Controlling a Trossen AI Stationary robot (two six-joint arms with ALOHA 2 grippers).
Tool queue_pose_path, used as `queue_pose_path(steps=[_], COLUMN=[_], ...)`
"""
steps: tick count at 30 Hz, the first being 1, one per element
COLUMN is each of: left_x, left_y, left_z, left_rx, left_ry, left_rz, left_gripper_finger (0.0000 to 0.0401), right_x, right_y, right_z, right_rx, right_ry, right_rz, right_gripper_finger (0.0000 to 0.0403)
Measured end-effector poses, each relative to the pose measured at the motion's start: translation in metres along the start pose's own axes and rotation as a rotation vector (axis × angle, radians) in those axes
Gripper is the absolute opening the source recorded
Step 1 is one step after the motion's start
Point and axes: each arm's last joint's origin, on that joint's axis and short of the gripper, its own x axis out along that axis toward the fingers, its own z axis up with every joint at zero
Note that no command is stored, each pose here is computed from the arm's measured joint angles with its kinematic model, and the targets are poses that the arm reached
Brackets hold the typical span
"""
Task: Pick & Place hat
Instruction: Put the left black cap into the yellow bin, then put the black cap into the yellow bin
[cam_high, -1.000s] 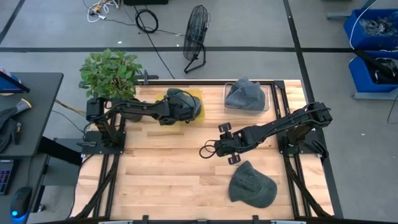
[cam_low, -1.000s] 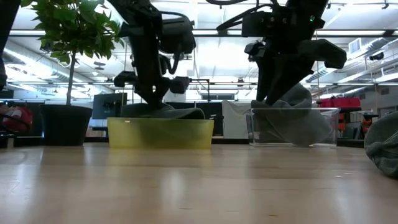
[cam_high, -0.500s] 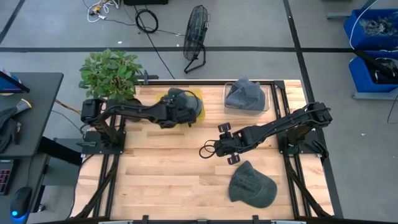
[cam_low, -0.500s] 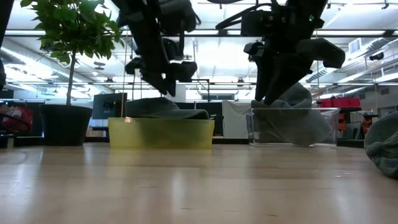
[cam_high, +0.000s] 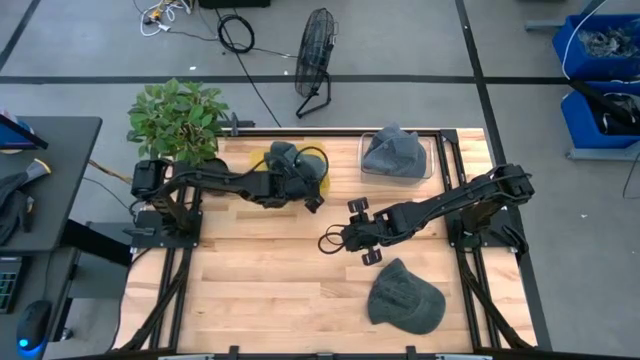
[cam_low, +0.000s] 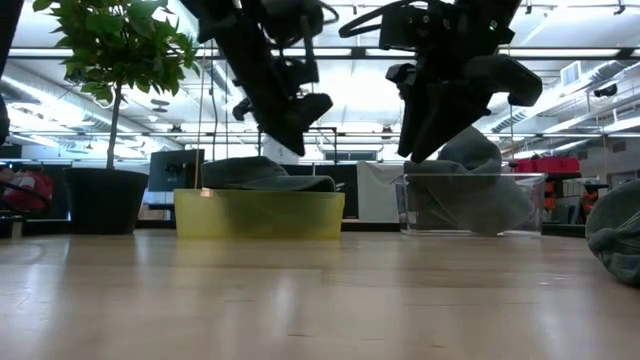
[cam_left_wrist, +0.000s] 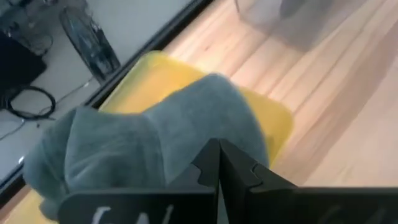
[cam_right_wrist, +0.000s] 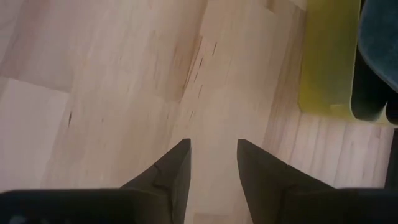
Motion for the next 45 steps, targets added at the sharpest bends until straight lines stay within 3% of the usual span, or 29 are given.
queue_pose_path(steps=[6, 12, 15, 20, 25, 28, 32, 38, 43, 45], left_x=[0.031, 0.053, 0.061, 0.062, 0.064, 0.061, 0.045, -0.007, -0.047, -0.056], left_y=[0.002, 0.007, 0.010, 0.019, 0.019, 0.015, 0.013, 0.013, 0.015, 0.016], left_z=[-0.007, -0.012, -0.021, -0.012, -0.014, -0.015, -0.008, 0.014, 0.024, 0.026], left_rx=[-0.019, -0.076, -0.050, -0.082, -0.103, -0.055, -0.047, 0.004, 0.064, 0.085], left_ry=[0.101, 0.130, 0.168, 0.116, 0.150, 0.155, 0.099, -0.043, -0.134, -0.153], left_rz=[-0.071, -0.021, 0.031, 0.093, 0.030, 0.015, 0.030, -0.054, -0.121, -0.133], left_gripper_finger=[0.0006, 0.0005, 0.0005, 0.0005, 0.0005, 0.0005, 0.0005, 0.0005, 0.0007, 0.0013], right_x=[0.000, 0.000, 0.000, 0.000, 0.000, 0.000, 0.000, -0.010, -0.037, -0.048], right_y=[0.000, 0.000, 0.000, 0.000, 0.000, 0.000, 0.002, 0.014, 0.026, 0.031], right_z=[0.000, 0.000, 0.000, 0.000, 0.000, 0.000, -0.001, -0.001, 0.002, 0.006], right_rx=[0.001, 0.000, 0.000, 0.000, 0.000, 0.000, 0.002, -0.004, -0.024, 0.002], right_ry=[0.000, 0.001, 0.001, 0.001, 0.001, 0.001, 0.006, 0.020, 0.103, 0.109], right_rz=[0.000, 0.000, 0.000, 0.000, 0.000, 0.000, 0.034, 0.099, 0.162, 0.247], right_gripper_finger=[0.0134, 0.0134, 0.0134, 0.0134, 0.0134, 0.0134, 0.0134, 0.0134, 0.0134, 0.0134])
